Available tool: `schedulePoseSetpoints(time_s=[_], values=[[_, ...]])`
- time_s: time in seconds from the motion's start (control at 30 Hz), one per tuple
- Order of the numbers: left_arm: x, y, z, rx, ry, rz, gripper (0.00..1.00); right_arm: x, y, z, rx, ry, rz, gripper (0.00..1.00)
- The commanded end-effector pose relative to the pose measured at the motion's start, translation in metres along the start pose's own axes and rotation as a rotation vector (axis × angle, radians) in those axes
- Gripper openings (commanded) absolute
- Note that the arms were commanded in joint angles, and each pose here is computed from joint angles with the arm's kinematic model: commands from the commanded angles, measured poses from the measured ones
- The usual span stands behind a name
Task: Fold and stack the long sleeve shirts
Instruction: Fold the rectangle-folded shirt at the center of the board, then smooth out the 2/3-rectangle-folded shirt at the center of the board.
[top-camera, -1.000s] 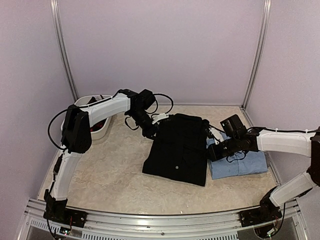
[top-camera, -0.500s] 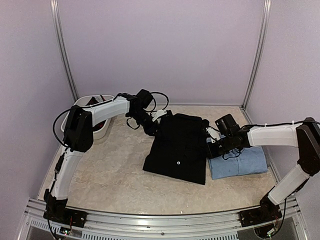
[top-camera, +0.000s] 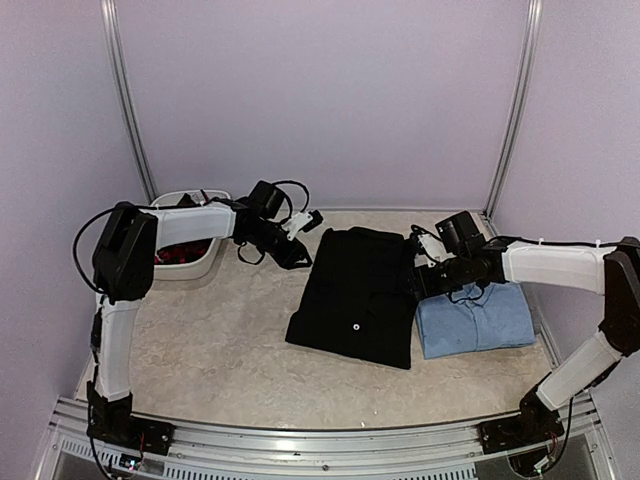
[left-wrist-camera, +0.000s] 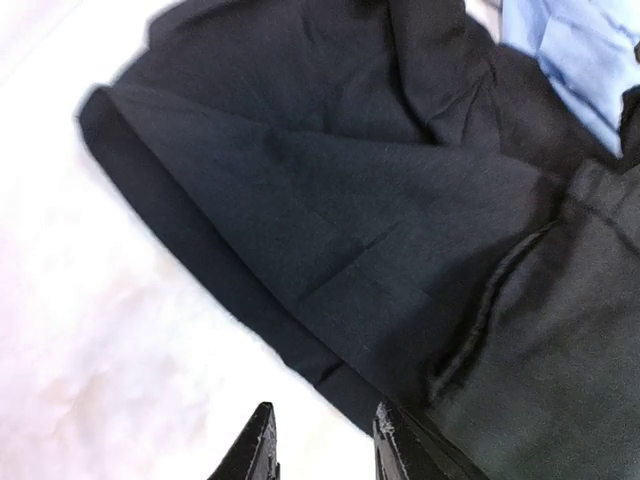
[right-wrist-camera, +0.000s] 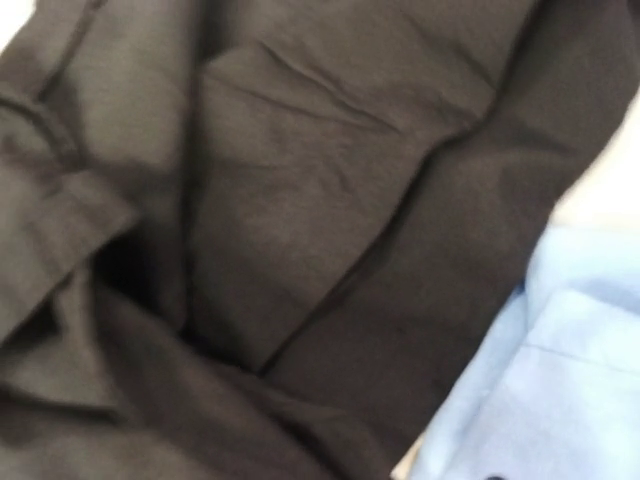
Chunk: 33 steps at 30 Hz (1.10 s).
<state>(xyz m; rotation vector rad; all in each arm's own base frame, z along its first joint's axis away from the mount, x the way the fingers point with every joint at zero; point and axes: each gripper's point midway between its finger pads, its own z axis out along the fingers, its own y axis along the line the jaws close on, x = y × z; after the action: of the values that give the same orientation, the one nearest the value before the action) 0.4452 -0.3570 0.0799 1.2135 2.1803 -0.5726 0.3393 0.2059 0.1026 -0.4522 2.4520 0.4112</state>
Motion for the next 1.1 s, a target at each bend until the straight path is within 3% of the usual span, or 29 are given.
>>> schedulePoseSetpoints(time_s=[0.0,0.2,0.4,0.73,0.97,1.07], values=[[-0.063,-0.014,-0.059,-0.132,-0.243,0.028,0.31,-0.003,0.019,-0.03,-0.084,-0.064,-0.023,0.7],[-0.063,-0.092,-0.073,-0.04,-0.293,0.063,0.32,0.027,0.063,-0.044,-0.23,-0.05,-0.035,0.76],[-0.042,-0.174,-0.053,0.158,-0.272,0.086,0.33,0.058,0.088,-0.033,-0.346,0.005,-0.015,0.73],[0.024,-0.175,-0.002,0.12,-0.159,0.014,0.33,0.068,0.101,-0.007,-0.426,0.031,-0.011,0.73],[0.075,-0.172,0.035,-0.023,-0.03,-0.003,0.33,0.05,0.096,0.015,-0.38,0.024,-0.036,0.73],[0.082,-0.171,0.036,-0.091,-0.028,-0.018,0.33,0.034,0.096,0.018,-0.377,-0.008,-0.042,0.72]])
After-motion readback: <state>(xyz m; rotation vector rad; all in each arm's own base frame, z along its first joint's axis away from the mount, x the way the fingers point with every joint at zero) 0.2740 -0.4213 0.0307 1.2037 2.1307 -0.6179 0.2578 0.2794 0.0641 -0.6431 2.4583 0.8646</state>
